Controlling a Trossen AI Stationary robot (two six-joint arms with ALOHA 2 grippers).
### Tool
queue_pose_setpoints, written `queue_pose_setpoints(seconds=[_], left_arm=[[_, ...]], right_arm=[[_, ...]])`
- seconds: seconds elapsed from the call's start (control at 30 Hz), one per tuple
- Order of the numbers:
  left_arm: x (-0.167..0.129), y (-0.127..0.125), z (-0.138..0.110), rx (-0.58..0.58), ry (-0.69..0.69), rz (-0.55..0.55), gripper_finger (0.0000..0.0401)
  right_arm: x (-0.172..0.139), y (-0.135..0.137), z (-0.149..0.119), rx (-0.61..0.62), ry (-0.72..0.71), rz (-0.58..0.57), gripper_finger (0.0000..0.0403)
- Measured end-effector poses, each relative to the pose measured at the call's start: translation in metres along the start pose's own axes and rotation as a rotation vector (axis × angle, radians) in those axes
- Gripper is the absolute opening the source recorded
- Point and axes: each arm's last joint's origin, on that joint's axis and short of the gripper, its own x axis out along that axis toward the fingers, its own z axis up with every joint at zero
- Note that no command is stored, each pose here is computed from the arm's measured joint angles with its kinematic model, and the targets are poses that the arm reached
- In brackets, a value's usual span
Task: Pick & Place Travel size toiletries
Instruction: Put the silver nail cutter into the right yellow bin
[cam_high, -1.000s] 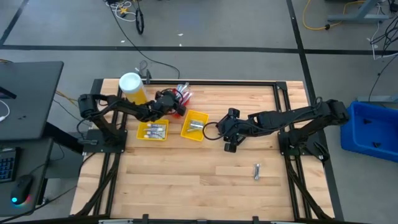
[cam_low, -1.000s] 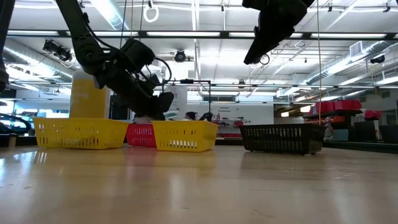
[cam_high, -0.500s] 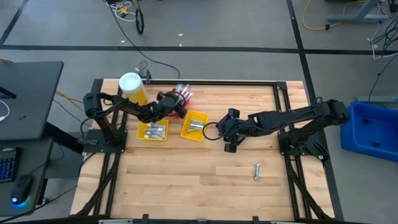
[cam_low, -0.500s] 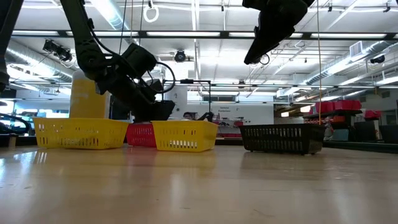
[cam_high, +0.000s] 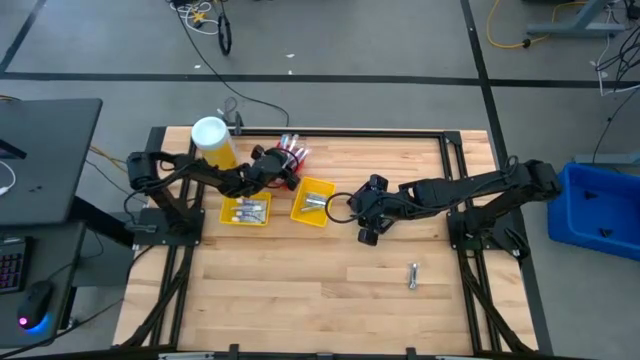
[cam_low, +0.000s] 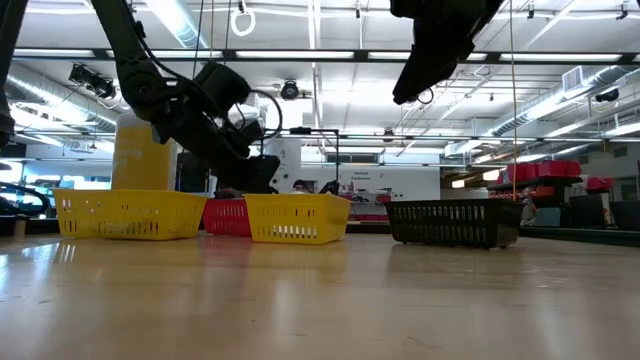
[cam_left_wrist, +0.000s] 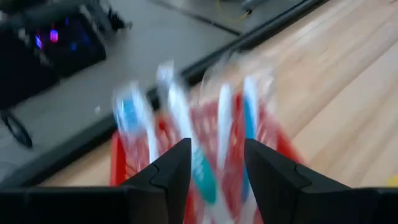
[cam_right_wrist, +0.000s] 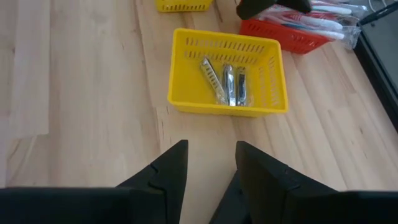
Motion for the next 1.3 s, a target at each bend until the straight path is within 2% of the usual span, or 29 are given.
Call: queue_pose_setpoints(seconds=[0.2, 0.3, 0.37, 0.5, 0.7, 0.8, 0.9, 0.97, 1.1, 1.3], left_arm=[[-0.018, 0.003, 0.02, 0.014, -0.047, -0.02, 0.0154], [-0.029, 0.004, 0.031, -0.028, -0.084, -0.044, 0.0154], [-0.038, 0.003, 0.038, -0.052, -0.105, -0.101, 0.0153], [-0.057, -0.002, 0.051, -0.07, -0.16, -0.283, 0.0153], [-0.076, -0.014, 0.058, -0.071, -0.187, -0.517, 0.0153], [-0.081, -0.021, 0.056, -0.064, -0.169, -0.591, 0.0153], [-0.084, -0.025, 0.051, -0.032, -0.134, -0.606, 0.0153], [-0.085, -0.027, 0.048, -0.019, -0.107, -0.606, 0.0153], [-0.086, -0.028, 0.043, 0.008, -0.071, -0.605, 0.0153], [-0.086, -0.028, 0.041, 0.004, -0.051, -0.602, 0.0153]], right_arm=[[0.0, 0.0, 0.0, 0.013, 0.003, 0.003, 0.0142], [0.0, 0.002, -0.002, 0.047, 0.029, 0.06, 0.014], [-0.001, 0.004, -0.005, 0.051, 0.065, 0.11, 0.014], [-0.003, 0.01, -0.013, 0.071, 0.154, 0.156, 0.014], [-0.007, 0.023, -0.03, 0.18, 0.27, 0.142, 0.014], [-0.004, 0.031, -0.046, 0.233, 0.332, 0.125, 0.0143], [0.002, 0.037, -0.068, 0.27, 0.427, 0.135, 0.015], [0.004, 0.041, -0.081, 0.359, 0.503, 0.14, 0.0155], [0.007, 0.046, -0.1, 0.628, 0.673, 0.131, 0.0163], [0.008, 0.054, -0.125, 0.968, 0.817, -0.019, 0.0163]])
